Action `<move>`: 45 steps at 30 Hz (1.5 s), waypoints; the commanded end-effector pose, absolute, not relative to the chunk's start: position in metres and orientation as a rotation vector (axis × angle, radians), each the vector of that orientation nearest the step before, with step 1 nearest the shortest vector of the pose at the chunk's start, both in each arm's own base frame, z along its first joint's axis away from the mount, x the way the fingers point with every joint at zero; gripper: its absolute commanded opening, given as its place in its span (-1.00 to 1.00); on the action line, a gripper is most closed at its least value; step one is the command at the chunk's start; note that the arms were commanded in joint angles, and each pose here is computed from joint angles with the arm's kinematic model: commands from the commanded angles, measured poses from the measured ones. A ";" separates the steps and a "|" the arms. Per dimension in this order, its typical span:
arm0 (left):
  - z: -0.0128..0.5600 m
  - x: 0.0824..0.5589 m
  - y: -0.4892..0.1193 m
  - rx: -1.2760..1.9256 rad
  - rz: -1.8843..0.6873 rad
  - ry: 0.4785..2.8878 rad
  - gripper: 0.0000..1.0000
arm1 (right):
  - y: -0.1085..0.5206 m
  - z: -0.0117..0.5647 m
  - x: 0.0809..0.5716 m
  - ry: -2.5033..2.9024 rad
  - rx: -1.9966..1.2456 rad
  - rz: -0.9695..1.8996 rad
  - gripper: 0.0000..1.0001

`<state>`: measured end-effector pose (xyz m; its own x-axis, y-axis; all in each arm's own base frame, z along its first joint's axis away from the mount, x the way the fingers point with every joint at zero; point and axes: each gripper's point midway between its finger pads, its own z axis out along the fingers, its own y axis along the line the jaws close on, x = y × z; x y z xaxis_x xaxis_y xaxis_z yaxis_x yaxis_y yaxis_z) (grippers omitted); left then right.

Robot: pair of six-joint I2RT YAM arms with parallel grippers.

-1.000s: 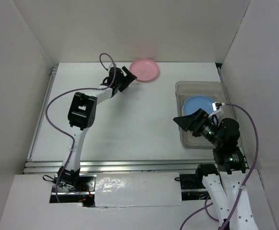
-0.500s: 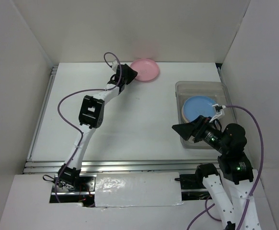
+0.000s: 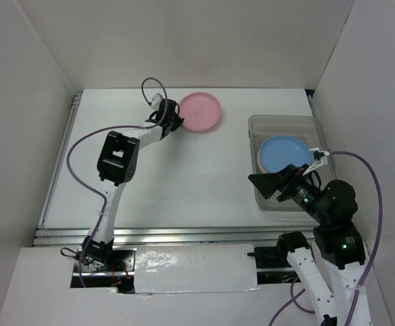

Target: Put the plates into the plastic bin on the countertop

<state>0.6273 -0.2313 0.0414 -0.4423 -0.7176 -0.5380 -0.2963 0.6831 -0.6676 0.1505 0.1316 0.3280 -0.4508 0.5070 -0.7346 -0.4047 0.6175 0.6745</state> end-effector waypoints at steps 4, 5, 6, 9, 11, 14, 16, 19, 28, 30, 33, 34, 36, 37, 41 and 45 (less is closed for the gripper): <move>0.177 0.509 -0.192 -0.611 -0.373 1.998 -1.00 | 0.126 0.270 0.214 1.921 0.234 0.926 1.00; 0.190 0.479 -0.183 -0.574 -0.332 2.015 -1.00 | 0.135 0.283 0.223 1.855 0.211 0.987 1.00; 0.191 0.461 -0.183 -0.533 -0.297 2.047 -1.00 | 0.140 0.282 0.229 1.851 0.200 1.014 1.00; 0.194 0.410 -0.177 -0.417 -0.287 2.147 -1.00 | 0.156 0.284 0.250 1.861 0.162 1.033 1.00; 0.195 0.381 -0.179 -0.344 -0.326 2.190 -1.00 | 0.171 0.292 0.262 1.863 0.117 1.028 1.00; 0.193 0.337 -0.183 -0.288 -0.320 2.249 -1.00 | 0.188 0.297 0.277 1.882 0.096 1.047 1.00; 0.198 0.320 -0.181 -0.280 -0.326 2.250 -1.00 | 0.194 0.287 0.292 1.930 0.128 1.003 0.99; 0.215 0.296 -0.180 -0.268 -0.395 2.214 -1.00 | 0.207 0.263 0.304 2.017 0.168 0.923 0.89; 0.251 0.271 -0.173 -0.242 -0.504 2.145 -1.00 | 0.244 0.217 0.308 2.145 0.184 0.856 0.65; 0.251 0.270 -0.174 -0.238 -0.516 2.145 -1.00 | 0.249 0.219 0.307 2.136 0.177 0.874 0.05; 0.249 0.268 -0.174 -0.238 -0.519 2.151 -1.00 | 0.251 0.223 0.303 2.136 0.199 0.872 -1.00; 0.249 0.268 -0.174 -0.253 -0.522 2.151 -0.99 | 0.247 0.225 0.306 2.123 0.223 0.843 -1.00; 0.248 0.269 -0.166 -0.287 -0.482 2.148 0.28 | 0.240 0.229 0.307 2.101 0.262 0.822 -1.00; 0.252 0.269 -0.163 -0.308 -0.477 2.137 0.98 | 0.236 0.230 0.308 2.099 0.301 0.820 -1.00; 0.262 0.262 -0.134 -0.393 -0.380 2.108 0.99 | 0.167 0.214 0.329 2.097 0.592 0.627 -1.00; 0.267 0.241 -0.109 -0.388 -0.320 2.098 0.99 | 0.042 0.189 0.328 1.951 1.022 0.376 -1.00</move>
